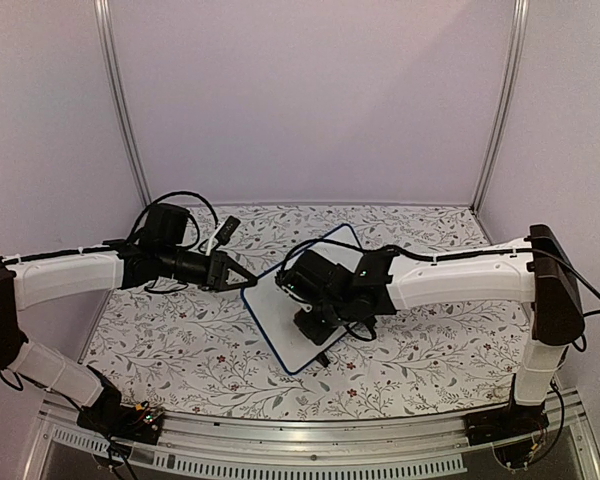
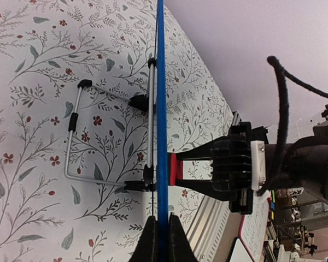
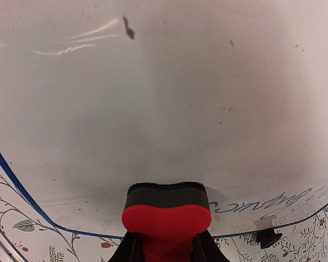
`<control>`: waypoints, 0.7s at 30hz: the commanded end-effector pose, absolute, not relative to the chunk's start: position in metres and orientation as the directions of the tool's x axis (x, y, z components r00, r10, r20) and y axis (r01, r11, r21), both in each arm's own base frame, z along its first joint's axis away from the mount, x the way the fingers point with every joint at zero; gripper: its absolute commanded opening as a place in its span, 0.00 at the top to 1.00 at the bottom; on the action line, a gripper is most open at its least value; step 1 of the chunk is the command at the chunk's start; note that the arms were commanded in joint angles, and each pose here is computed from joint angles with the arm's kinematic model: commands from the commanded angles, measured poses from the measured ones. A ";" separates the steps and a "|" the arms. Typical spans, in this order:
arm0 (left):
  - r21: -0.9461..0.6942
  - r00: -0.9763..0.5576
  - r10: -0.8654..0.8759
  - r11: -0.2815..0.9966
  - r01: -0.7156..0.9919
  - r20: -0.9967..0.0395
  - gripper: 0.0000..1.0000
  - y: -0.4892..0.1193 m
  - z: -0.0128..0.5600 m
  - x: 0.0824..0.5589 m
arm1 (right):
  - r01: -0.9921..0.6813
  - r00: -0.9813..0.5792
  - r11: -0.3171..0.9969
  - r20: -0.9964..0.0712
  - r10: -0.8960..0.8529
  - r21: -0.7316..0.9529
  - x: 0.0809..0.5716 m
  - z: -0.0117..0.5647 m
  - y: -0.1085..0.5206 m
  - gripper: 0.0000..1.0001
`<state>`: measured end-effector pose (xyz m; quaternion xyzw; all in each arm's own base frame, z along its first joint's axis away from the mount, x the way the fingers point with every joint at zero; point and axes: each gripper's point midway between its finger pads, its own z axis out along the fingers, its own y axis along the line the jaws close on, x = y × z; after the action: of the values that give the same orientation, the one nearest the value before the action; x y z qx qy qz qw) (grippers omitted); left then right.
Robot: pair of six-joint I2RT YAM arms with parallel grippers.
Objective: Erase the whiteboard
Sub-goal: Erase the whiteboard at the center of the board.
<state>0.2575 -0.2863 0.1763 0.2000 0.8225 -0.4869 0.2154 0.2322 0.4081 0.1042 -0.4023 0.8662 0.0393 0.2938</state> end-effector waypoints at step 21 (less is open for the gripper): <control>-0.718 -0.802 0.139 0.376 0.586 -0.581 1.00 -0.293 0.189 0.249 | -0.759 -0.509 0.639 -0.494 -0.705 -0.129 0.208 0.092 0.407 0.77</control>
<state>0.2571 -0.2866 0.1766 0.2006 0.8218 -0.4881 0.2149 0.2044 0.3781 0.0644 -0.4191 0.8786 0.0197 0.2279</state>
